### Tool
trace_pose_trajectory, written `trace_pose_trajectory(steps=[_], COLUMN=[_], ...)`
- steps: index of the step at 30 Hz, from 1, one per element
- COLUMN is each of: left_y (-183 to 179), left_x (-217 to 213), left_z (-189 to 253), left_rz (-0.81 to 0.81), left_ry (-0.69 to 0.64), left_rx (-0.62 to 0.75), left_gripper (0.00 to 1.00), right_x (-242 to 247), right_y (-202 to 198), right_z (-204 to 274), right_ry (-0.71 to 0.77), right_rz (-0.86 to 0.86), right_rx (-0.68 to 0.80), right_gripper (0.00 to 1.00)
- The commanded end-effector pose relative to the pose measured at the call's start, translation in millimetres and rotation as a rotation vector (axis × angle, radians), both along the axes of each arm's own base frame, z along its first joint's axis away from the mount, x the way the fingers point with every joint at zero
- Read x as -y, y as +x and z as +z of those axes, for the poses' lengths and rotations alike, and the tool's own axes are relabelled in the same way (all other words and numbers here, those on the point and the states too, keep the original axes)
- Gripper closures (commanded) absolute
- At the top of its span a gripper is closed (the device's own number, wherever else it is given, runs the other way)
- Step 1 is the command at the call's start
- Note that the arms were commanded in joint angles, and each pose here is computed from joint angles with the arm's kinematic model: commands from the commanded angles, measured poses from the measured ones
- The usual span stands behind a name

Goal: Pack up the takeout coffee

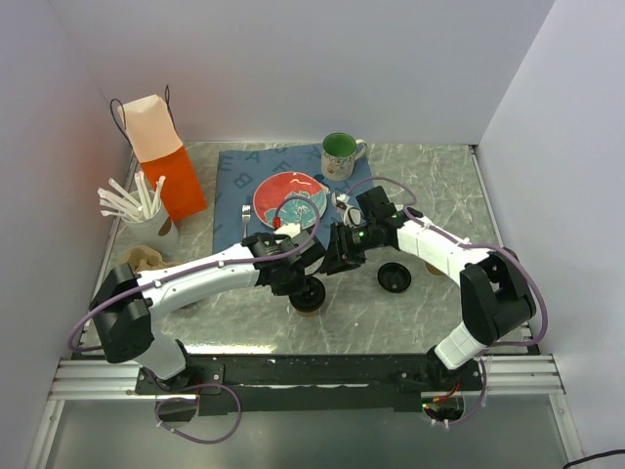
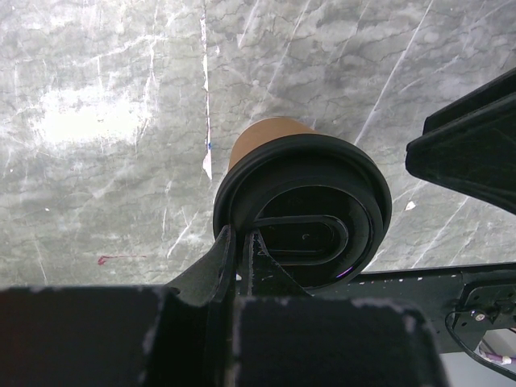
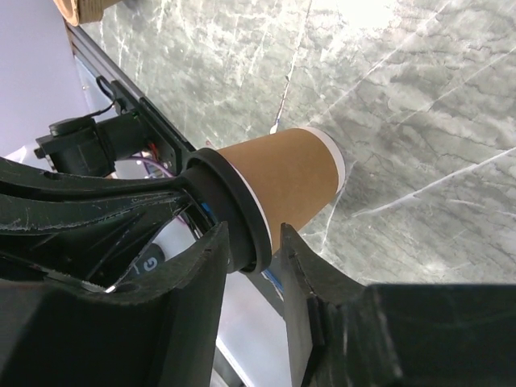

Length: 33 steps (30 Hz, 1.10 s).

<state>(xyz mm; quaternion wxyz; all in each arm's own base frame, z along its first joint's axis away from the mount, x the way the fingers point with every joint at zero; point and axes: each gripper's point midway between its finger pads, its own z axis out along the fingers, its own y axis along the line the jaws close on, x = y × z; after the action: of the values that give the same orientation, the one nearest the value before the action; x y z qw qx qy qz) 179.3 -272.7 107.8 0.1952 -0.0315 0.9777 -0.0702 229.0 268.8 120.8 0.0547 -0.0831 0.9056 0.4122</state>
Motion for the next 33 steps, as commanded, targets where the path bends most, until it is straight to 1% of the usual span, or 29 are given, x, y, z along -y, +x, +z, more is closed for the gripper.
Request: trace_pose_trajectory(steps=[1, 14, 17, 22, 27, 29, 31, 33], left_y=[-26, -28, -29, -34, -41, -44, -45, -43], left_x=[-14, -14, -14, -17, -23, -24, -26, -25], left_z=[-55, -58, -60, -69, -79, -83, -84, -81], left_rz=[-0.031, -0.034, -0.034, -0.034, -0.027, -0.026, -0.027, -0.024], left_ry=[0.126, 0.128, 0.127, 0.143, 0.153, 0.159, 0.168, 0.164], left_rx=[-0.139, -0.146, -0.148, -0.169, -0.189, -0.198, -0.203, -0.192], left_gripper=[0.99, 0.99, 0.99, 0.99, 0.99, 0.99, 0.99, 0.99], right_x=[-5, -8, -6, 9, 23, 25, 23, 17], right_y=[-2, -17, -18, -22, -38, -40, -37, -29], right_z=[13, -9, -18, -51, -87, -93, -89, -73], right_ry=[0.033, 0.024, -0.001, -0.099, -0.16, -0.171, -0.164, -0.14], right_rz=[0.023, 0.057, 0.052, 0.018, 0.004, 0.004, 0.011, 0.016], right_rx=[0.036, -0.011, -0.02, -0.044, -0.096, -0.108, -0.099, -0.064], right_gripper=[0.61, 0.64, 0.67, 0.72, 0.74, 0.75, 0.75, 0.75])
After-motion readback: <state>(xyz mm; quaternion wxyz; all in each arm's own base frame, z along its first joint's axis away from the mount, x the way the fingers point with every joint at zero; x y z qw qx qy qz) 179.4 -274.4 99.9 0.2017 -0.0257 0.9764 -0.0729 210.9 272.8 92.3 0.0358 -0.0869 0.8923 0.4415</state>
